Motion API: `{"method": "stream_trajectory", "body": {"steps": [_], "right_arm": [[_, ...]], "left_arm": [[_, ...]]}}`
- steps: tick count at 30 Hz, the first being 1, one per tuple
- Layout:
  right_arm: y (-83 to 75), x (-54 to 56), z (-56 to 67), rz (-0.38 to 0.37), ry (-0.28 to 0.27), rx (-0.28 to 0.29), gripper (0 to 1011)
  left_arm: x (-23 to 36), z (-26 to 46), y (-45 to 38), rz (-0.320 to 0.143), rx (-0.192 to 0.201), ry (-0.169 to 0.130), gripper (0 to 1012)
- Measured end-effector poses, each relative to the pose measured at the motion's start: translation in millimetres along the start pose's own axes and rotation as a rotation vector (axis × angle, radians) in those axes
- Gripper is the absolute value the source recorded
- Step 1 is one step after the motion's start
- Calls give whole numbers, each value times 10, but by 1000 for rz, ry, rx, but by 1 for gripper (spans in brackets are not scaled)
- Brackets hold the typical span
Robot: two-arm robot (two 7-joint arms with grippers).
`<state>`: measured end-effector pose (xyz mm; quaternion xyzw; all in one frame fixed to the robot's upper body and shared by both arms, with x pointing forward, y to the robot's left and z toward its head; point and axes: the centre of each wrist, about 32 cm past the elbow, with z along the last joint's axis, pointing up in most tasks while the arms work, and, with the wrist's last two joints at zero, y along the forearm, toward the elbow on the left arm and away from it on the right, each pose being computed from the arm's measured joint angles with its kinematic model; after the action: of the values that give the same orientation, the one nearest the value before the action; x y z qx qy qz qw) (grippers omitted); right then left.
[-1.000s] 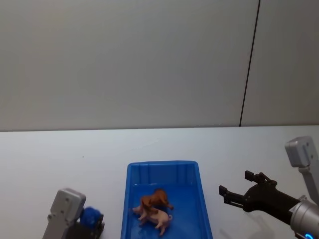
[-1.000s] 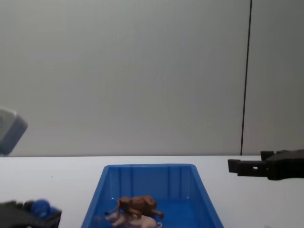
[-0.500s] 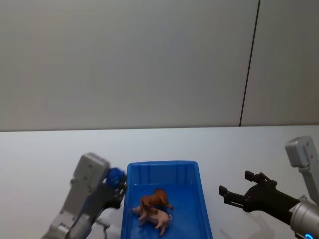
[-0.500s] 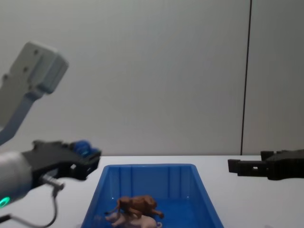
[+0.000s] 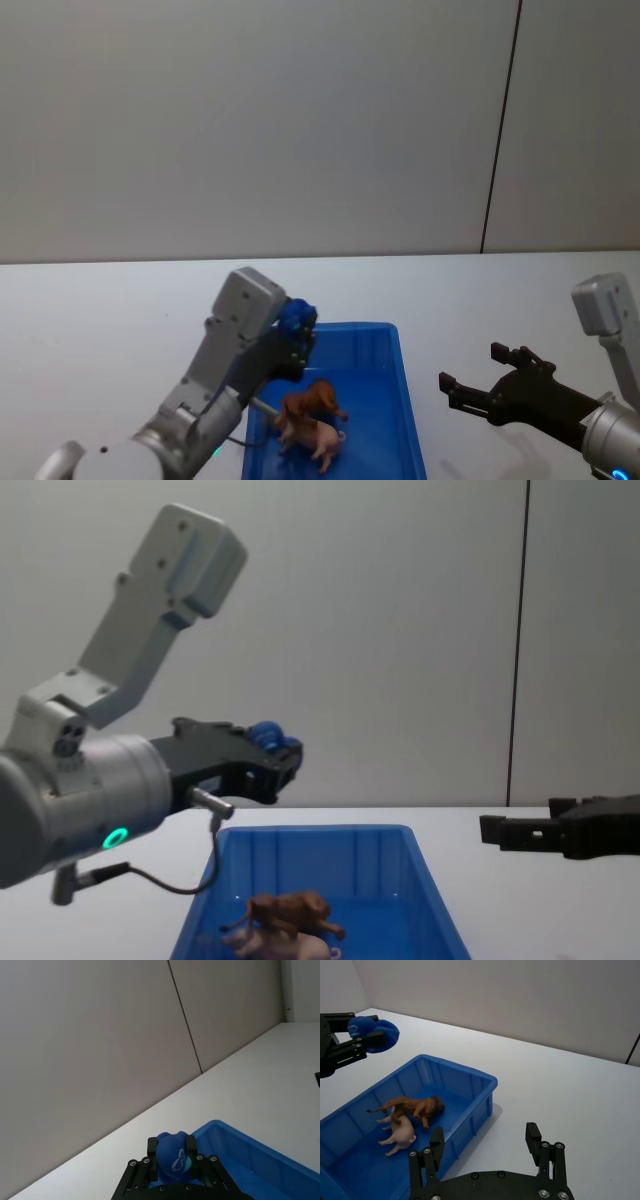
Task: Pick up the two dolls from the table and place them into the box.
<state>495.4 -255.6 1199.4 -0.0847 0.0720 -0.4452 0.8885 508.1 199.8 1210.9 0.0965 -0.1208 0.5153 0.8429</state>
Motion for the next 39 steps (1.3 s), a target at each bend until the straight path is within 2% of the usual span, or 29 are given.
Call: {"method": "stream_trajectory", "body": {"steps": [8, 10, 11, 12, 14, 15, 17, 18, 21, 23, 26, 27, 31, 39], "right_arm": [[0, 0, 0, 0, 0, 0, 1001], [0, 0, 0, 0, 0, 0, 1001], [0, 0, 0, 0, 0, 0, 1001], [0, 0, 0, 0, 0, 0, 1001], [0, 0, 0, 0, 0, 0, 1001], [0, 0, 0, 0, 0, 0, 1001], [0, 0, 0, 0, 0, 0, 1001], [0, 0, 0, 0, 0, 0, 1001], [0, 0, 0, 0, 0, 0, 1001], [0, 0, 0, 0, 0, 0, 1001], [0, 0, 0, 0, 0, 0, 1001], [0, 0, 0, 0, 0, 0, 1001], [0, 0, 0, 0, 0, 0, 1001], [0, 0, 0, 0, 0, 0, 1001]], "left_arm": [[-56, 31, -91, -38, 1, -3, 296], [-70, 31, -109, -48, 7, -2, 363], [-73, 31, -112, -50, 9, -2, 363], [-81, 26, -122, -56, 15, -1, 434], [-87, 22, -130, -60, 21, -1, 475], [-93, 16, -135, -63, 27, 0, 539], [-99, 8, -143, -67, 34, 1, 600], [-100, 6, -145, -69, 36, 1, 600], [-104, -2, -152, -72, 39, 3, 746], [-105, -5, -155, -73, 37, 3, 782], [-103, -10, -159, -72, 25, 3, 895], [-100, -11, -159, -71, 17, 4, 895], [-87, -11, -157, -66, -15, 5, 999], [-43, -13, -138, -46, -76, 10, 1001]]}}
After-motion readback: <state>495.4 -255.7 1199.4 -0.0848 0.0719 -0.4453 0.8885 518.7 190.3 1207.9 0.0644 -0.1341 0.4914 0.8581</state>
